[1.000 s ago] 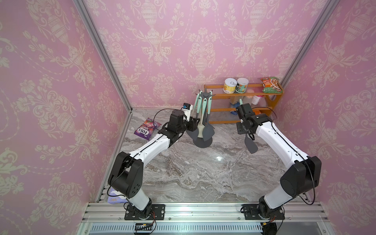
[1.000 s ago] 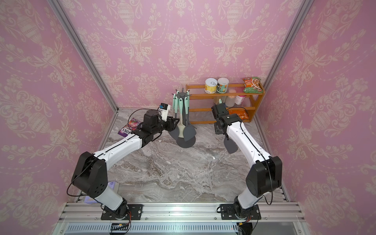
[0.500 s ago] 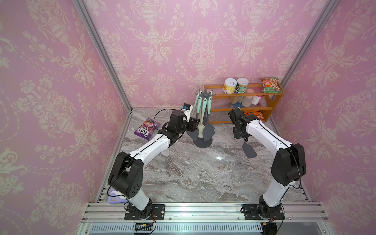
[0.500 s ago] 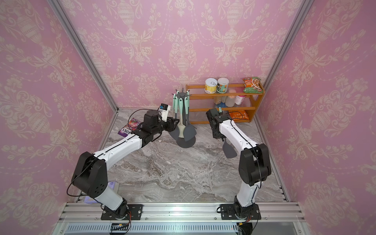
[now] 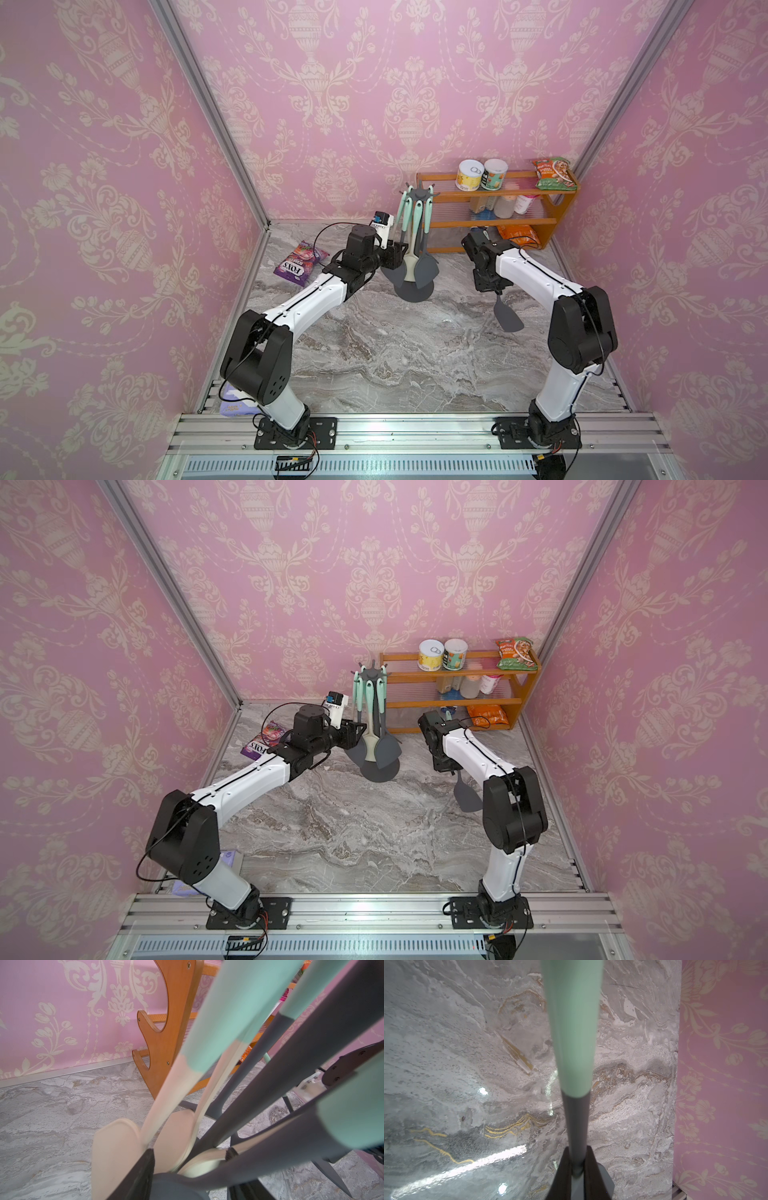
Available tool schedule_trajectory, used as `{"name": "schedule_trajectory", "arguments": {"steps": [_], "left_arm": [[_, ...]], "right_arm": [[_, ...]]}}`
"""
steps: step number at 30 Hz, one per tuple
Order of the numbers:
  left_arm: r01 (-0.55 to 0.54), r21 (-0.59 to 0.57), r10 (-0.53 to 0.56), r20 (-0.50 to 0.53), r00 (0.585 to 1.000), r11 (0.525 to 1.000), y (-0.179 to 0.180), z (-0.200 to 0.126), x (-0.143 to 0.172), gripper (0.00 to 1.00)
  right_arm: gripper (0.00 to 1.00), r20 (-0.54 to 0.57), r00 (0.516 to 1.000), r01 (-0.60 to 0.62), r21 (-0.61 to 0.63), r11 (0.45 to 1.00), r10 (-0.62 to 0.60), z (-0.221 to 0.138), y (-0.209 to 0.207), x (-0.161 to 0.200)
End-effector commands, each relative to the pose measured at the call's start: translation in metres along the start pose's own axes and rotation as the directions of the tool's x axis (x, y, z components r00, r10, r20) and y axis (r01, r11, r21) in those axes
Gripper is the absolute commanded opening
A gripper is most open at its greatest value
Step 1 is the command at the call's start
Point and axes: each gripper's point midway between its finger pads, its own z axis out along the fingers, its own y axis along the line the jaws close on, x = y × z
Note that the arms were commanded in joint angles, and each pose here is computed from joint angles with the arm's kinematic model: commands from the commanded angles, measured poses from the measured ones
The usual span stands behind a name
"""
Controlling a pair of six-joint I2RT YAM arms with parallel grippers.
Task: Take the spatula off the kitchen utensil rack
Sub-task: Place the spatula at the center of the board.
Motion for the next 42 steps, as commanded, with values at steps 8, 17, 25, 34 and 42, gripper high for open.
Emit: {"name": "schedule_trajectory", "arguments": {"steps": [8,17,25,34,42], "left_arm": [[-0.022,0.015,0.022,0.021,1.000,1.000,-0.008,-0.010,-0.010,0.58],[-0.022,0.009,0.022,0.015,1.000,1.000,-0.007,-0.010,-0.007,0.58],[-0.023,0.009,0.023,0.016,1.000,1.000,-0.007,-0.010,-0.007,0.58],[-0.023,0.007,0.023,0.018,1.000,1.000,-0.007,-0.012,-0.007,0.58],[-0.026,0.006,0.026,0.021,0.999,1.000,-0.008,-0.015,-0.008,0.58]], "right_arm": [[0.00,-0.104,0.994,0.045,0.039,0.998,-0.041,0.033,0.019,0.022],[0.00,-0.155,0.986,0.077,0.075,0.994,-0.064,0.043,0.026,0.027],[0.08,-0.179,0.981,0.096,0.091,0.991,-0.078,0.048,0.028,0.031],[0.27,-0.204,0.975,0.103,0.071,0.992,-0.087,0.054,0.037,0.033],[0.29,-0.181,0.981,0.060,-0.016,0.998,-0.062,0.042,0.045,0.027]]}}
